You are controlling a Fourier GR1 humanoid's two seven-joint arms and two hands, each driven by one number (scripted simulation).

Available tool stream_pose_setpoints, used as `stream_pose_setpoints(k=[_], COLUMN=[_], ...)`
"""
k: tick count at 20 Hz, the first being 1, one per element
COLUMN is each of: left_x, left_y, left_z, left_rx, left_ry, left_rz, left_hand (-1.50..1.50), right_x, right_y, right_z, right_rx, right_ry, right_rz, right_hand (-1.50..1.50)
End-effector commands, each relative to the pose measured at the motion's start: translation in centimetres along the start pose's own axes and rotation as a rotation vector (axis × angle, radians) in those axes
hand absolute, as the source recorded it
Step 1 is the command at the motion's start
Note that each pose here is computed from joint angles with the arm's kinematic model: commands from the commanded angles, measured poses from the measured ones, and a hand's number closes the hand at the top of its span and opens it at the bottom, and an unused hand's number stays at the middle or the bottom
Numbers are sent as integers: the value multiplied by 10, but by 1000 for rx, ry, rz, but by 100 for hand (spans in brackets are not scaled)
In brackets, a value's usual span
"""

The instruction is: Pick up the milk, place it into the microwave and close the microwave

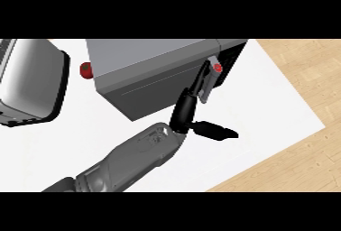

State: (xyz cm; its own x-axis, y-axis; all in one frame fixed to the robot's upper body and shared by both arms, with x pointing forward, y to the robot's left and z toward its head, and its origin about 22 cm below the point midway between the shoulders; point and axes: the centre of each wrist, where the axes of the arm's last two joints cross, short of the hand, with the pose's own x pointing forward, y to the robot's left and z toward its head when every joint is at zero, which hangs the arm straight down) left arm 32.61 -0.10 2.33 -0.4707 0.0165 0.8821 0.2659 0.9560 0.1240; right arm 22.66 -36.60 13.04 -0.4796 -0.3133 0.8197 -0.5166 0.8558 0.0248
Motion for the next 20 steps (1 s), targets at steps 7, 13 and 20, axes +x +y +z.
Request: stream_pose_setpoints(k=[7,13,20], left_x=[2,-3,-25], left_y=[3,7,62], left_z=[-17,-18,-31], left_rx=[31,5,77], left_ry=[26,123,92], left_rz=[2,33,-354], left_hand=[-150,150,-150], right_x=[6,8,10], right_y=[-2,-5,-6], right_z=[-10,-11,-9], right_rx=[39,33,22], right_ry=[2,-9,18], right_rz=[-22,-29,-25], right_hand=[-150,-150,-150])
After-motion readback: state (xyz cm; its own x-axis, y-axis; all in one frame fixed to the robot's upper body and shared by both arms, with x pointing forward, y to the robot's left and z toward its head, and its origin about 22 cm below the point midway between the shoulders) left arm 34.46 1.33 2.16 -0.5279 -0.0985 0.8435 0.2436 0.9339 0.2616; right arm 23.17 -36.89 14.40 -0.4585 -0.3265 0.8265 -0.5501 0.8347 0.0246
